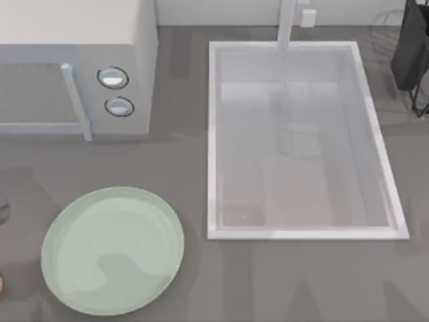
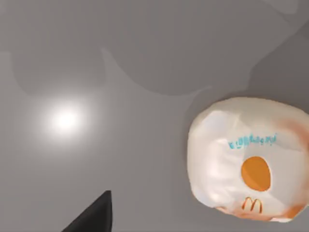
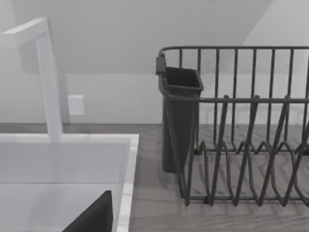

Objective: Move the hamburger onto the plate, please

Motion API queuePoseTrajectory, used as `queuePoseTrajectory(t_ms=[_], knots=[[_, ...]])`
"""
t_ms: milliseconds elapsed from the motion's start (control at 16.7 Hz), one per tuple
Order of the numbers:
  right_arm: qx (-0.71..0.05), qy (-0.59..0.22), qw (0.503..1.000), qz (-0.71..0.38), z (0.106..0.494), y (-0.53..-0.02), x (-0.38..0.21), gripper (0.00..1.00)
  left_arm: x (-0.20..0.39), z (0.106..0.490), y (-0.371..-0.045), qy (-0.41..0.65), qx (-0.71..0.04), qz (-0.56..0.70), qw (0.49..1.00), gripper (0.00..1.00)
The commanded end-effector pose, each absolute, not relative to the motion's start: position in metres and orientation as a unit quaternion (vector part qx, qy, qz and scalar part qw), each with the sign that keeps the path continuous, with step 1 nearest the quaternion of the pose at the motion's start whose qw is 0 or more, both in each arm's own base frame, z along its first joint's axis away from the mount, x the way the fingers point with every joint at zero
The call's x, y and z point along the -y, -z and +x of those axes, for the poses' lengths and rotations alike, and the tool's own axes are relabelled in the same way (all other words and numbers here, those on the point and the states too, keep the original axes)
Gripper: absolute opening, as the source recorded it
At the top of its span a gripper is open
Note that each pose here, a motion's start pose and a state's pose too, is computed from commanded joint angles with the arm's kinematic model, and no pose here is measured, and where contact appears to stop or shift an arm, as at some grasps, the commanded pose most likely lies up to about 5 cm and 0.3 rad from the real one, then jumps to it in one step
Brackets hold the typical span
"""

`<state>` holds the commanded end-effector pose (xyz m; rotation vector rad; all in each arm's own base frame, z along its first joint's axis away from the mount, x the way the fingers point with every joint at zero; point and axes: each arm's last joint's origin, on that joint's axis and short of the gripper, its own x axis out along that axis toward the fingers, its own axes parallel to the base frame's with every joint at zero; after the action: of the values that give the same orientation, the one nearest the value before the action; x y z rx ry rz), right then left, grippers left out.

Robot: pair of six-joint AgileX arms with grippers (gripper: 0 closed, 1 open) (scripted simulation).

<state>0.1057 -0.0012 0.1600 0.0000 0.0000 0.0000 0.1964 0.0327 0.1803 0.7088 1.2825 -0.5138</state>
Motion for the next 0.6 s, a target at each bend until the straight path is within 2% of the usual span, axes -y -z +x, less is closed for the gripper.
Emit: queuePoseTrajectory(t_ms=[180,300,600], knots=[[0.000,0.000,1.000,0.000,0.106,-0.160,0.001,1.00,-0.040,0.214,-0.174,0.295,-0.616,0.324,0.655,1.00],[0.000,0.000,1.000,0.000,0.106,-0.160,0.001,1.00,-0.043,0.220,-0.172,0.318,-0.625,0.325,0.634,1.00],[0.000,0.000,1.000,0.000,0.106,-0.160,0.001,1.00,-0.044,0.222,-0.172,0.326,-0.628,0.325,0.628,1.00]])
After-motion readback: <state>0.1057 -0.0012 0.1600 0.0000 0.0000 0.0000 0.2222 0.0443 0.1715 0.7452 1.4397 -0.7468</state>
